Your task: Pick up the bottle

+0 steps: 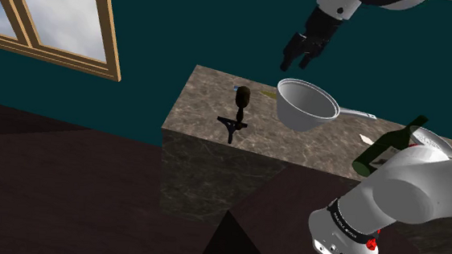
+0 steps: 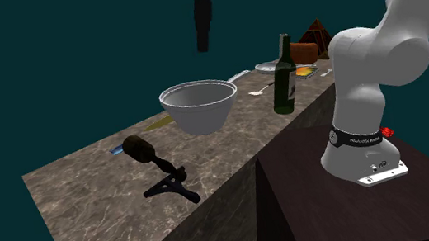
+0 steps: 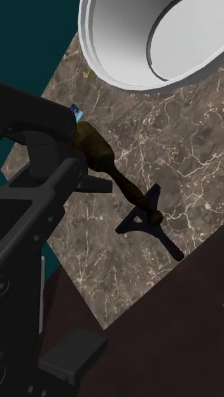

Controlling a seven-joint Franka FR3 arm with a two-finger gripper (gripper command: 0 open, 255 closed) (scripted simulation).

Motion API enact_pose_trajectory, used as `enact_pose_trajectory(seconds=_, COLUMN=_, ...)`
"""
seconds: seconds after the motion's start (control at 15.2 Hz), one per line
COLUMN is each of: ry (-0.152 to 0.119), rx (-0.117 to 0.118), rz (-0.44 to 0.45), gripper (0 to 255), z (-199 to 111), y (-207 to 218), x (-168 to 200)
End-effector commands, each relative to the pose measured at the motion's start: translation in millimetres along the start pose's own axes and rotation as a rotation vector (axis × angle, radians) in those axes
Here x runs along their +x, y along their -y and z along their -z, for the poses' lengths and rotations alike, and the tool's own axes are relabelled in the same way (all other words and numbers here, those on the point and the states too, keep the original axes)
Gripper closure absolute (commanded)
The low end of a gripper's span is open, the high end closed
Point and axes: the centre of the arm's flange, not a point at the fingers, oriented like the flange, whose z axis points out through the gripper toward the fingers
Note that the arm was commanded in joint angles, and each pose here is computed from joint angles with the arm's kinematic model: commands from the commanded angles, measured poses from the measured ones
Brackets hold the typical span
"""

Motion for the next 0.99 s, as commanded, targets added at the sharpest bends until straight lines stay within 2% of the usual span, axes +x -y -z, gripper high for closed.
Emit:
enact_pose_trajectory(seconds=0.0, ry=0.007, rx=-0.005, rz=-0.054, gripper=0, z=-19, y=-1, x=16)
enact_pose_trajectory(seconds=0.92, ry=0.066, rx=-0.040, rz=-0.415, gripper=0, z=-177, y=-34, x=115)
